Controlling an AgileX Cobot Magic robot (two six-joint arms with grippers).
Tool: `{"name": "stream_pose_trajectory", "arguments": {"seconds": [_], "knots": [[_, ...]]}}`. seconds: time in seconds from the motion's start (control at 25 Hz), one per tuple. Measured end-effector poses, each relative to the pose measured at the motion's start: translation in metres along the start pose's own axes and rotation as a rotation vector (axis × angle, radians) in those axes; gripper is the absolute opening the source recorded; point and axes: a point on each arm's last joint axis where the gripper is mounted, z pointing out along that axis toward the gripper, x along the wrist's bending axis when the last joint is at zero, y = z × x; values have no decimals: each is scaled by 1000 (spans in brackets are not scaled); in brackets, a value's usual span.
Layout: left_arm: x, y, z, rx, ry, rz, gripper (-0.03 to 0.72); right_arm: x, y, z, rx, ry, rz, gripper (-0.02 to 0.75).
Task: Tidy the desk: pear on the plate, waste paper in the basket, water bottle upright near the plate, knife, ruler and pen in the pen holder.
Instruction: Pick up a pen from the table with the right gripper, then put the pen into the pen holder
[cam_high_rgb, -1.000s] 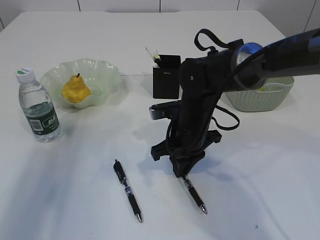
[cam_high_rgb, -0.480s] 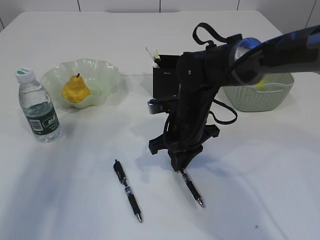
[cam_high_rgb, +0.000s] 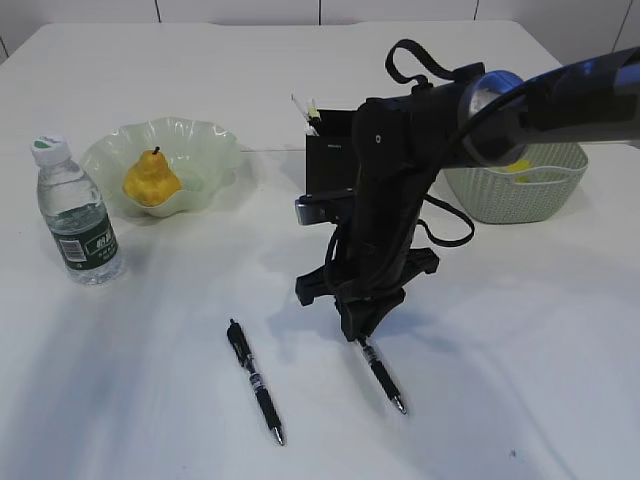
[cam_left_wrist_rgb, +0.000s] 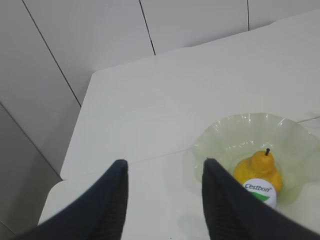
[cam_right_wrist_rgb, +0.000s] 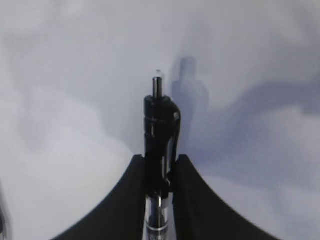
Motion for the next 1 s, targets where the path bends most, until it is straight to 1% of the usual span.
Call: {"name": "stream_pose_trajectory", "arguments": {"seconds": [0.44,0.64,0.72,1.0], "knots": [[0,0,0,0,0,0,341,6,17,-26,-75,13,-10,95],[0,0,0,0,0,0,341,5,22,-35,-113,-17,-31,96],[0,0,0,0,0,0,341,4,23,-43,-154,-33,-39,96],[0,0,0,0,0,0,341,6,27,-86,-365,-55,-63,96]]}}
